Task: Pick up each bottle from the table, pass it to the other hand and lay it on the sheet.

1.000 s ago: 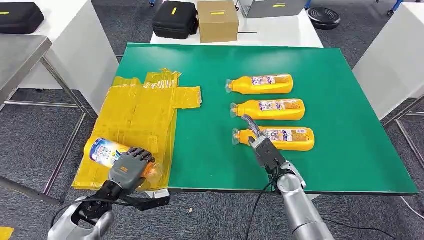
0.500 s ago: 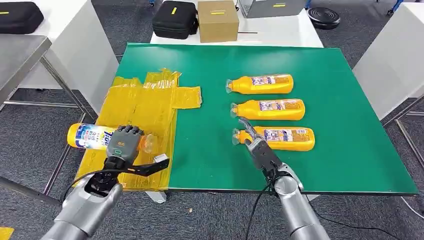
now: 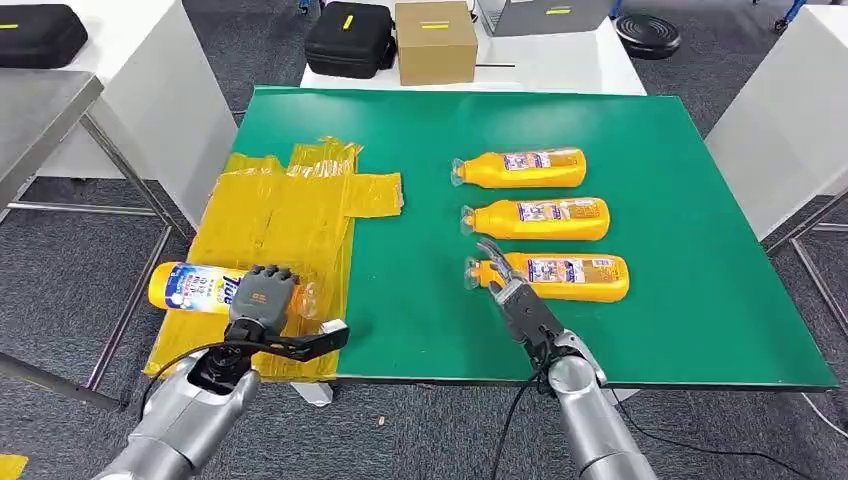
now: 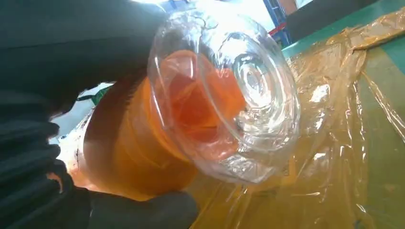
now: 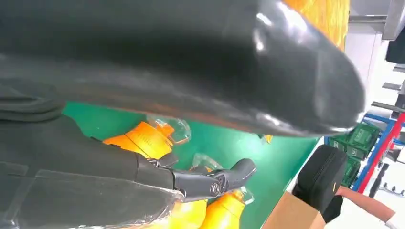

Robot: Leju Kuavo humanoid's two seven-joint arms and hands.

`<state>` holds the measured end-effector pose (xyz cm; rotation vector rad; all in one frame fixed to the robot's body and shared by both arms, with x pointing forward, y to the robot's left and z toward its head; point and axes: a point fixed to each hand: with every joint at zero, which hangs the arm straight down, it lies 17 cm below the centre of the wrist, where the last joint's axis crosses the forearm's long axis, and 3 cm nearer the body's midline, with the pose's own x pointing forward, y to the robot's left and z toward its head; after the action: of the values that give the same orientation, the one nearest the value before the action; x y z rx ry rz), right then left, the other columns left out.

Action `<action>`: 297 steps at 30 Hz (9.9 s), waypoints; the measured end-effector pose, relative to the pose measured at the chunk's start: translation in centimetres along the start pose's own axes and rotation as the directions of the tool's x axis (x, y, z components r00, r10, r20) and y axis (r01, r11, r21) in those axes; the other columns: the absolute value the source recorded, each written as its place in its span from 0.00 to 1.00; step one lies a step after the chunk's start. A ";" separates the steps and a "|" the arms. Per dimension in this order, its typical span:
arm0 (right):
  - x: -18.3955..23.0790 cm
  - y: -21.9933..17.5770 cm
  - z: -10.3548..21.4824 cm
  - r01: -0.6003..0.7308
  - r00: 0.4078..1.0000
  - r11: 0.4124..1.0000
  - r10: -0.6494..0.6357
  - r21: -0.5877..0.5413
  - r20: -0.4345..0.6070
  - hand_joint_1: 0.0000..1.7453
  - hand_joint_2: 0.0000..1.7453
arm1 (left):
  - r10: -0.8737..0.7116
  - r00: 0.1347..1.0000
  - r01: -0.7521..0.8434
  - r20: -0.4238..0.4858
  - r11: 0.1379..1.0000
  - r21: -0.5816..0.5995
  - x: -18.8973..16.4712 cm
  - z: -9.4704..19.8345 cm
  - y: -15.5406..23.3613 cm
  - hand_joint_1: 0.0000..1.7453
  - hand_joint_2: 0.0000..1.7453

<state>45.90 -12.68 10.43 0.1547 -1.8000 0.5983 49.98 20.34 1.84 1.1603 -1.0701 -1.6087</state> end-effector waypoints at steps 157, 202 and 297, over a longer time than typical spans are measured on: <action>-1.8 -15.0 0.1 -0.516 0.844 0.852 0.523 0.083 -0.118 0.00 1.00 | 0.814 0.049 -0.985 0.578 -0.055 0.162 6.6 7.2 15.4 0.00 1.00; -4.9 -18.8 13.1 -0.581 0.753 0.791 0.612 0.192 -0.244 0.00 1.00 | 0.809 0.054 -0.979 0.585 -0.071 0.189 5.8 5.9 15.9 0.00 1.00; -13.0 -19.1 5.3 -0.465 0.663 0.754 0.644 0.464 -0.383 1.00 1.00 | 0.836 0.038 -0.977 0.547 -0.085 0.197 6.0 5.3 14.4 0.00 1.00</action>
<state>53.08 -34.17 3.35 -0.3467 -1.1681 1.2649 45.90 11.61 15.19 0.1287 -1.9848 -0.1785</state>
